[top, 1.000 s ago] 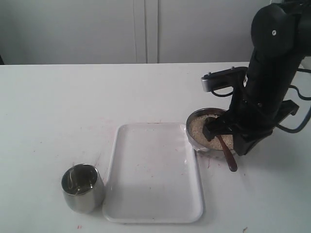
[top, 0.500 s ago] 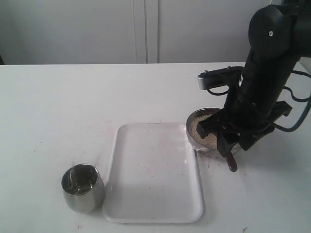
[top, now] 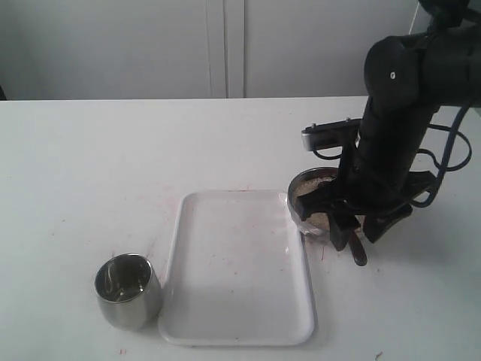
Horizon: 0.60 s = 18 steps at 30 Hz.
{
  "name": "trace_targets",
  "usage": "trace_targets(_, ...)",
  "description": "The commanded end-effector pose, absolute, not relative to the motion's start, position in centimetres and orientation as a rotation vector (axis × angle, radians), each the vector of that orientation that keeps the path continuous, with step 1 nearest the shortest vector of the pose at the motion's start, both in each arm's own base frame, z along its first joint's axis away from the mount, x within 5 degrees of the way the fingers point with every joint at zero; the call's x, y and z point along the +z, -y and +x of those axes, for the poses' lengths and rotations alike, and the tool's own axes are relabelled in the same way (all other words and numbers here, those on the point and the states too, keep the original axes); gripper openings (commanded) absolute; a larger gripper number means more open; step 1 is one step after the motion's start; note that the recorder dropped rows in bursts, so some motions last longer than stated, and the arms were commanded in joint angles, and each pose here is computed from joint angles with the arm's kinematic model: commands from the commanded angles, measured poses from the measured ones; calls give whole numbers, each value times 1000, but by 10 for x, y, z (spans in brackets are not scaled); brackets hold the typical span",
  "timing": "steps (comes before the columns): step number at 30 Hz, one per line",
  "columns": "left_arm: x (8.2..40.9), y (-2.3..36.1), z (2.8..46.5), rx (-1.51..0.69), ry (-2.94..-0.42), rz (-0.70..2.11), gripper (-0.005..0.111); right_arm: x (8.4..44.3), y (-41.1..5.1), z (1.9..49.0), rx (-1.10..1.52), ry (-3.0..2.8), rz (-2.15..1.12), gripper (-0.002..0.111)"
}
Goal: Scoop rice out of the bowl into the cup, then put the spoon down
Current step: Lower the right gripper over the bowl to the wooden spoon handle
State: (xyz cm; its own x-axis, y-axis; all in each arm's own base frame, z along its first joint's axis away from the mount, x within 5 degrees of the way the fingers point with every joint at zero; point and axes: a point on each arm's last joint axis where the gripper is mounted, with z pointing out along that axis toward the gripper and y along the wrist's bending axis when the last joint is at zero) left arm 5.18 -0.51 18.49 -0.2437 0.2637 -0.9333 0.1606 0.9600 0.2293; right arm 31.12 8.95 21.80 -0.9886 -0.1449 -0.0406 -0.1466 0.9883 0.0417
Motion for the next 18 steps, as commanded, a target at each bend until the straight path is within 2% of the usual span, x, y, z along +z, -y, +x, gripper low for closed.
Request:
trace_targets(1, 178, 5, 51, 83, -1882, 318, 14, 213, -87, 312, 6, -3116, -204, 46)
trace_targets(14, 178, 5, 51, 83, -1882, 318, 14, 203, -87, 314, 1, -3132, -201, 46)
trace_targets(18, 178, 5, 51, 83, -1882, 318, 14, 203, -88, 315, 5, -3119, -197, 43)
